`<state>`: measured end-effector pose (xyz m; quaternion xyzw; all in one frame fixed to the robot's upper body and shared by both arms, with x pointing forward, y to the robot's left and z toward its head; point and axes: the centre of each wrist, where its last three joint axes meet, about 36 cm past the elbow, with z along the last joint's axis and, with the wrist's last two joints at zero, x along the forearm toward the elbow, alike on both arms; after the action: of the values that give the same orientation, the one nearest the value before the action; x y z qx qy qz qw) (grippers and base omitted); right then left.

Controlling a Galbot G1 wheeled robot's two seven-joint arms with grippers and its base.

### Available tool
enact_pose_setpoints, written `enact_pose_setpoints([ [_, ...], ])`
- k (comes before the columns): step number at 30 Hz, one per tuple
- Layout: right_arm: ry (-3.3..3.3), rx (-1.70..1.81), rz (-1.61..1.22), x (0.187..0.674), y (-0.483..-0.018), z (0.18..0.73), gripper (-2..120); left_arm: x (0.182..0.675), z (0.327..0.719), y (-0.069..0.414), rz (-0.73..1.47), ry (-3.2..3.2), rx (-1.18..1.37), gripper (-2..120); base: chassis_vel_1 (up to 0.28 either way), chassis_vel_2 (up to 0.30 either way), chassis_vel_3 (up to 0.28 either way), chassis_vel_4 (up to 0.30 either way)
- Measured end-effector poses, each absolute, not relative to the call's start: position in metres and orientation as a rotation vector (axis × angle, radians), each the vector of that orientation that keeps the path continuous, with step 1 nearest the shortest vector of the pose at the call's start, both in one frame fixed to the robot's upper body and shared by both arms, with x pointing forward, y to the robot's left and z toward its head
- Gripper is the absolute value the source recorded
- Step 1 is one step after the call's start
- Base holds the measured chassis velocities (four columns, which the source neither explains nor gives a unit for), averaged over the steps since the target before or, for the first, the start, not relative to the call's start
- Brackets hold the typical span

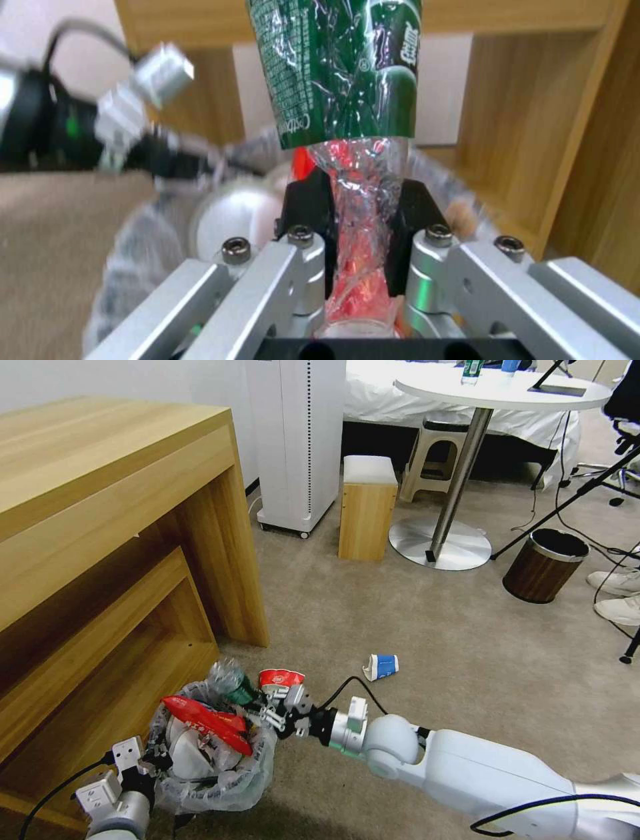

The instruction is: Pick up the trash bin and place the garbage on the floor into it.

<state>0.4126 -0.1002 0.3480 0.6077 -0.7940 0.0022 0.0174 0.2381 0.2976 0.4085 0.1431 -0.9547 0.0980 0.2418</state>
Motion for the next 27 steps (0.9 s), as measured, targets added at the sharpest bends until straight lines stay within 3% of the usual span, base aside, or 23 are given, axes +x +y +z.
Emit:
enact_pose_setpoints([
  [9, -2.438, 1.910, 0.119, 0.430, -0.093, 0.315, 11, 0.233, 0.409, 0.295, 0.254, -2.610, 0.394, 1, 0.000, 0.000, 0.000, 0.000],
  [27, -2.408, 2.010, 0.141, 0.434, -0.071, 0.337, 11, 0.229, 0.419, 0.290, 0.264, -2.607, 0.366, 1, 0.000, 0.000, 0.000, 0.000],
])
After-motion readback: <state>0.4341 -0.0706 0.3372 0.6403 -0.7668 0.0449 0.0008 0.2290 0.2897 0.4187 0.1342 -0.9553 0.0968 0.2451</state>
